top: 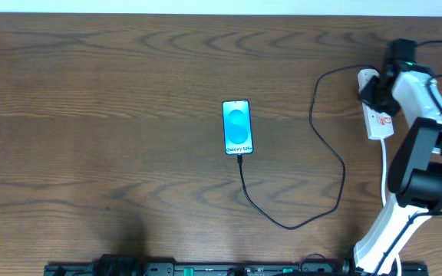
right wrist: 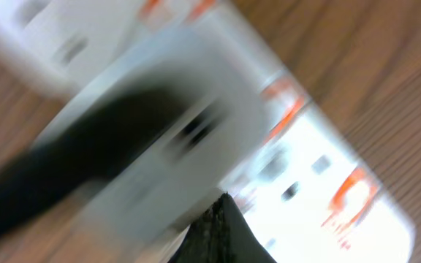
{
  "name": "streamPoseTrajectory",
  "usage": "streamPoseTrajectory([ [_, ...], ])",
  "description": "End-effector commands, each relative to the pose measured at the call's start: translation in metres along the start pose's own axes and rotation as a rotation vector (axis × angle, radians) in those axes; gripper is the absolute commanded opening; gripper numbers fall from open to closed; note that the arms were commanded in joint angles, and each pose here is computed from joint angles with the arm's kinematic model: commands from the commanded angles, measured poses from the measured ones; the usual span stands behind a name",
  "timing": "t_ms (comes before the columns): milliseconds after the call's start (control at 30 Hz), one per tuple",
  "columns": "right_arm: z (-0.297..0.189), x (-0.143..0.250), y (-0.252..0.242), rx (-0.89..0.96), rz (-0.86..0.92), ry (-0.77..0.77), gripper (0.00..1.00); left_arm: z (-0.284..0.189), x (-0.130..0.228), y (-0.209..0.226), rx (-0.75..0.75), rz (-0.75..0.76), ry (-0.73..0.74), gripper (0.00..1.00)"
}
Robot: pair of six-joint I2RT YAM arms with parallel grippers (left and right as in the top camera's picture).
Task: Plug charger to phone and switch on socket
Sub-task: 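Lift the right gripper up and away from the power strip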
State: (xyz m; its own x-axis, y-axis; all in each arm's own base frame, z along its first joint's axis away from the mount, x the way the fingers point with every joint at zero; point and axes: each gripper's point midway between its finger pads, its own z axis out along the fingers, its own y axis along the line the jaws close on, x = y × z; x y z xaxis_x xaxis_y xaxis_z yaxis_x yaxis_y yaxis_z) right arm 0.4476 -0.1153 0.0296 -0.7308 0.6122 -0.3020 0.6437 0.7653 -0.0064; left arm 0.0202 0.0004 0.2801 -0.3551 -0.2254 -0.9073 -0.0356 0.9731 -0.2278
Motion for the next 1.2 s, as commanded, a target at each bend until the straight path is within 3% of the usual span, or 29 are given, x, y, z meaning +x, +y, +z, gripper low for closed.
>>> streamPoseTrajectory([
  [0, -0.073, -0.033, 0.015, -0.067, 0.046, -0.162, 0.01, -0.001, 0.001, 0.002, -0.003, 0.008, -0.008, 0.98],
  [167, -0.168, -0.059, 0.003, -0.167, 0.16, -0.352, 0.01, -0.001, 0.001, 0.002, -0.003, 0.008, -0.008, 0.98],
  [400, -0.27, -0.06, -0.013, -0.311, 0.281, -0.524, 0.01, -0.001, 0.001, 0.002, -0.003, 0.008, -0.008, 0.98],
  [533, -0.319, -0.05, -0.005, -0.499, 0.345, -0.547, 0.01, -0.001, 0.001, 0.002, -0.003, 0.008, -0.008, 0.98],
  [667, -0.391, -0.044, 0.009, -0.747, 0.296, -0.645, 0.01, -0.001, 0.001, 0.002, -0.003, 0.008, -0.008, 0.98],
  [833, -0.426, -0.02, 0.002, -0.79, 0.163, -0.702, 0.01, -0.001, 0.001, 0.002, -0.003, 0.008, -0.008, 0.98],
  [1167, -0.449, 0.005, -0.009, -0.82, 0.148, -0.715, 0.01, -0.001, 0.001, 0.002, -0.004, 0.008, -0.008, 0.98],
])
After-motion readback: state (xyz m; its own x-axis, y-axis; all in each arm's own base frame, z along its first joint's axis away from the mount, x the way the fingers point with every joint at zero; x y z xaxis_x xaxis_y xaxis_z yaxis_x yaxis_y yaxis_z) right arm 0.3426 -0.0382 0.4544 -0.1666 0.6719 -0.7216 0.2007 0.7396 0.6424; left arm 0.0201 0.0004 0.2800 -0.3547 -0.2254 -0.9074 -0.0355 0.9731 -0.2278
